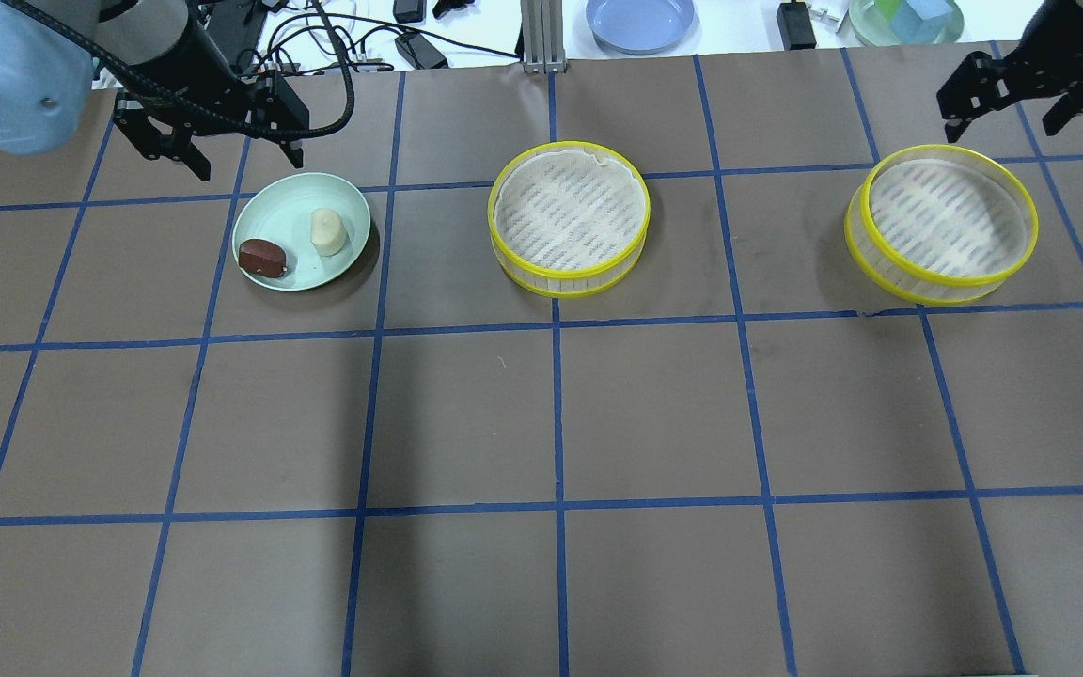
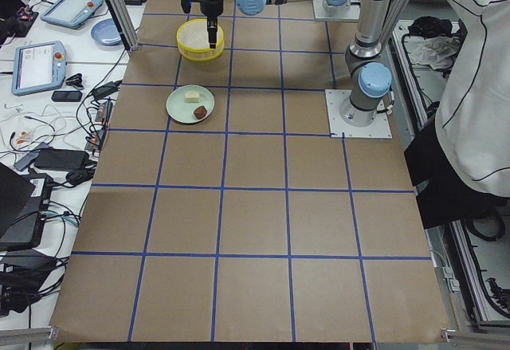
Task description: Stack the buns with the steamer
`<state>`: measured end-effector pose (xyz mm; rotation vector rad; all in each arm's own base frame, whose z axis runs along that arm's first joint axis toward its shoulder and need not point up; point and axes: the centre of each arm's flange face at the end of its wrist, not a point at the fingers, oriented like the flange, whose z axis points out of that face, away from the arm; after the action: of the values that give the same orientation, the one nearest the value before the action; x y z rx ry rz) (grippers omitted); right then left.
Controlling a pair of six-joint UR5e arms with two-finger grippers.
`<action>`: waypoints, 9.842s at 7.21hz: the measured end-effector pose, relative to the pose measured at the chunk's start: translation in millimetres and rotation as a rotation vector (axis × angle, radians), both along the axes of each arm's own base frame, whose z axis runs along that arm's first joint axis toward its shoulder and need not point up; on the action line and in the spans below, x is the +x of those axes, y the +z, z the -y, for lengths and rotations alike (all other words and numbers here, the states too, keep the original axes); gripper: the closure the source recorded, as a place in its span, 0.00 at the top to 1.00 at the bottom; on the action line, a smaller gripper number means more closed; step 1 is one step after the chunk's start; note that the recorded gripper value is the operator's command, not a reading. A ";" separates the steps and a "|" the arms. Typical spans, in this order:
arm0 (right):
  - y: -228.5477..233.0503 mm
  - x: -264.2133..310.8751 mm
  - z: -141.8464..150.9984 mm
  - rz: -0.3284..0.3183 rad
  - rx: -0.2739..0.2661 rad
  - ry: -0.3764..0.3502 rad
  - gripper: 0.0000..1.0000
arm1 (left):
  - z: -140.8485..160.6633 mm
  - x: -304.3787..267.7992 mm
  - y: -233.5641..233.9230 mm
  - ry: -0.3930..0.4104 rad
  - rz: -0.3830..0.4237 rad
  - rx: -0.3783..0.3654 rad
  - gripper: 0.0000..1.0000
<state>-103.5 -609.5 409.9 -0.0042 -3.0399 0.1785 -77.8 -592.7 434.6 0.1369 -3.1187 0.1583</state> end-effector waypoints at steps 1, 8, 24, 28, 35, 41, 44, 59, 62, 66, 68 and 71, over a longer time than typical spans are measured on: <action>-39.4 -44.4 16.9 -0.010 0.010 0.034 1.00 | 19.6 15.0 -33.9 -0.009 0.004 -0.017 1.00; -186.3 -147.5 37.5 0.023 0.073 0.038 0.15 | 93.7 34.5 -231.7 -0.015 -0.038 -0.003 0.05; -19.1 25.6 5.8 0.043 0.042 -0.131 0.00 | 65.1 -209.4 -182.5 0.304 -0.497 -0.007 1.00; -4.8 135.2 -3.2 0.028 0.043 -0.210 0.00 | 64.5 -210.2 -162.1 0.255 -0.496 -0.046 1.00; -24.4 258.3 -5.0 0.056 -0.009 -0.264 0.00 | 94.5 -31.3 -101.8 0.113 -0.171 -0.145 1.00; -102.9 327.2 29.5 0.092 -0.065 -0.299 0.00 | 76.0 85.5 -203.3 -0.082 0.086 0.087 1.00; -121.7 344.5 31.9 0.100 -0.066 -0.319 0.00 | 75.8 87.2 -237.7 -0.090 0.076 0.139 0.06; 99.8 274.0 -90.2 0.035 -0.044 0.034 1.00 | 51.5 -65.2 -64.5 0.226 -0.210 -0.124 0.00; 148.6 263.1 -153.6 0.020 -0.002 0.136 1.00 | 35.9 -151.9 -72.0 0.286 -0.389 -0.073 0.00; 135.1 256.5 -135.1 0.064 -0.003 0.206 1.00 | 39.8 -186.6 -104.1 0.317 -0.472 -0.043 1.00; 127.4 242.0 -127.8 0.071 0.005 0.180 1.00 | 41.3 -189.2 -105.1 0.347 -0.499 -0.027 1.00; 107.8 238.5 -137.8 0.085 0.090 0.134 1.00 | 42.9 -187.2 -94.0 0.317 -0.497 -0.050 1.00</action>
<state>135.0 -471.6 517.8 0.2035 -3.1306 0.0516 -265.0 -635.6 340.7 0.5729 -2.5777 0.1736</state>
